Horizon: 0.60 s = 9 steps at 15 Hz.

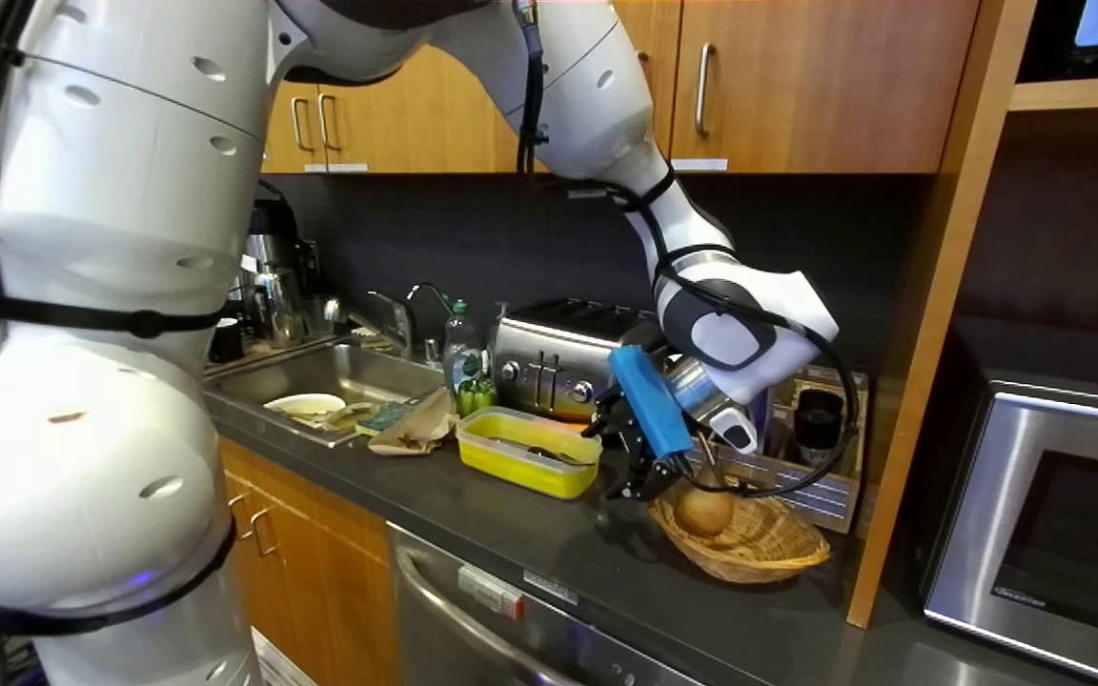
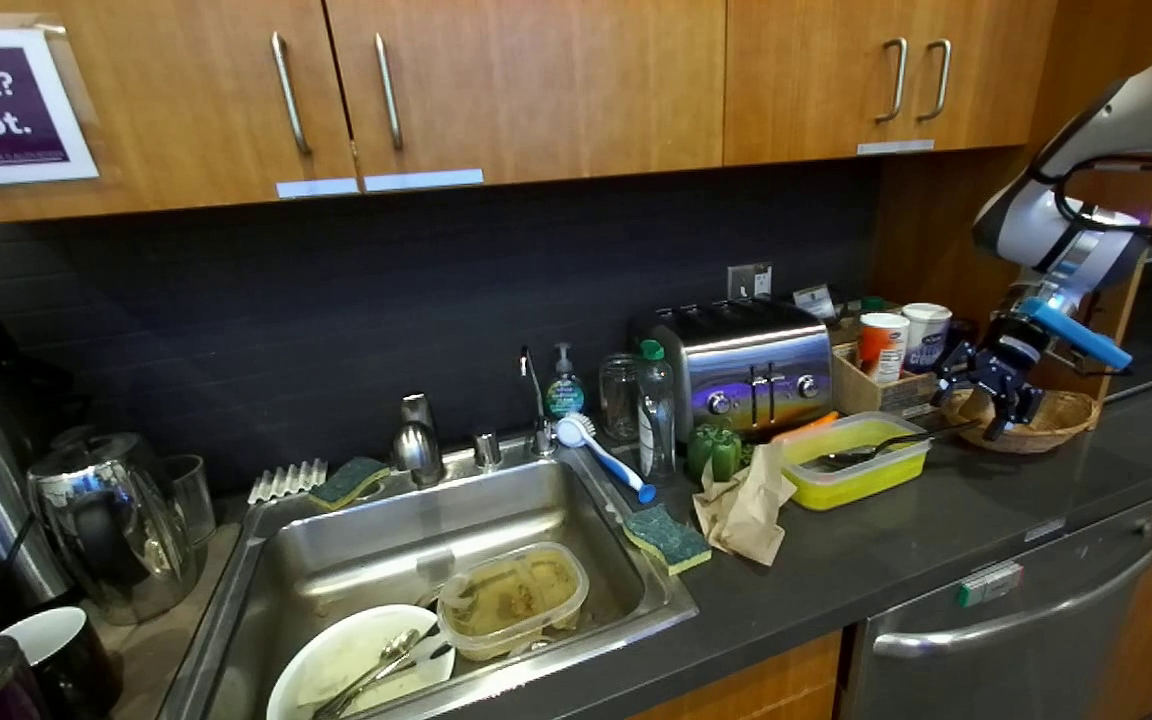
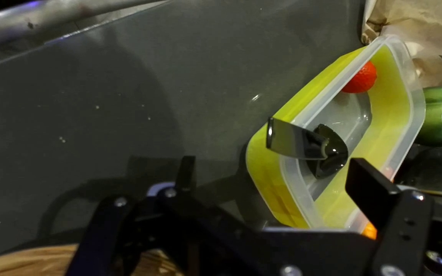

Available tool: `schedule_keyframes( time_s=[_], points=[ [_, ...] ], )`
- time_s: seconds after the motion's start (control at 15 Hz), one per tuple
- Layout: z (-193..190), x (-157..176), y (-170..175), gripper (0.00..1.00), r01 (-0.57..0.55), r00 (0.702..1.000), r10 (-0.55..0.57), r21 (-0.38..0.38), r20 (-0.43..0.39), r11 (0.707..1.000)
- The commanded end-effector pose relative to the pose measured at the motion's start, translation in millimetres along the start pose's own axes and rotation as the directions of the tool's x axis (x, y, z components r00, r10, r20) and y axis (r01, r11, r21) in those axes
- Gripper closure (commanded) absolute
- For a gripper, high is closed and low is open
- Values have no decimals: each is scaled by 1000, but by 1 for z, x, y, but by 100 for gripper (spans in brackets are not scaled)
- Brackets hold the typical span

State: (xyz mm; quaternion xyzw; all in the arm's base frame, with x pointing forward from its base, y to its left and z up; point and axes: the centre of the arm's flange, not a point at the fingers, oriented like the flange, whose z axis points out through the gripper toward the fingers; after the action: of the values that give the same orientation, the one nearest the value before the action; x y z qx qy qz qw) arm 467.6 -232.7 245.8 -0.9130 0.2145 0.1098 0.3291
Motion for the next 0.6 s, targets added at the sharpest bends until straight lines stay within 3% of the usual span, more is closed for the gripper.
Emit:
schedule_keyframes(
  time_s=[0.0,0.53],
  points=[
    [-5,6,-3,0,14,1000,-14,-7,23,1000],
    [-2,-7,-2,0,9,997,-10,8,76,1000]
  ],
)
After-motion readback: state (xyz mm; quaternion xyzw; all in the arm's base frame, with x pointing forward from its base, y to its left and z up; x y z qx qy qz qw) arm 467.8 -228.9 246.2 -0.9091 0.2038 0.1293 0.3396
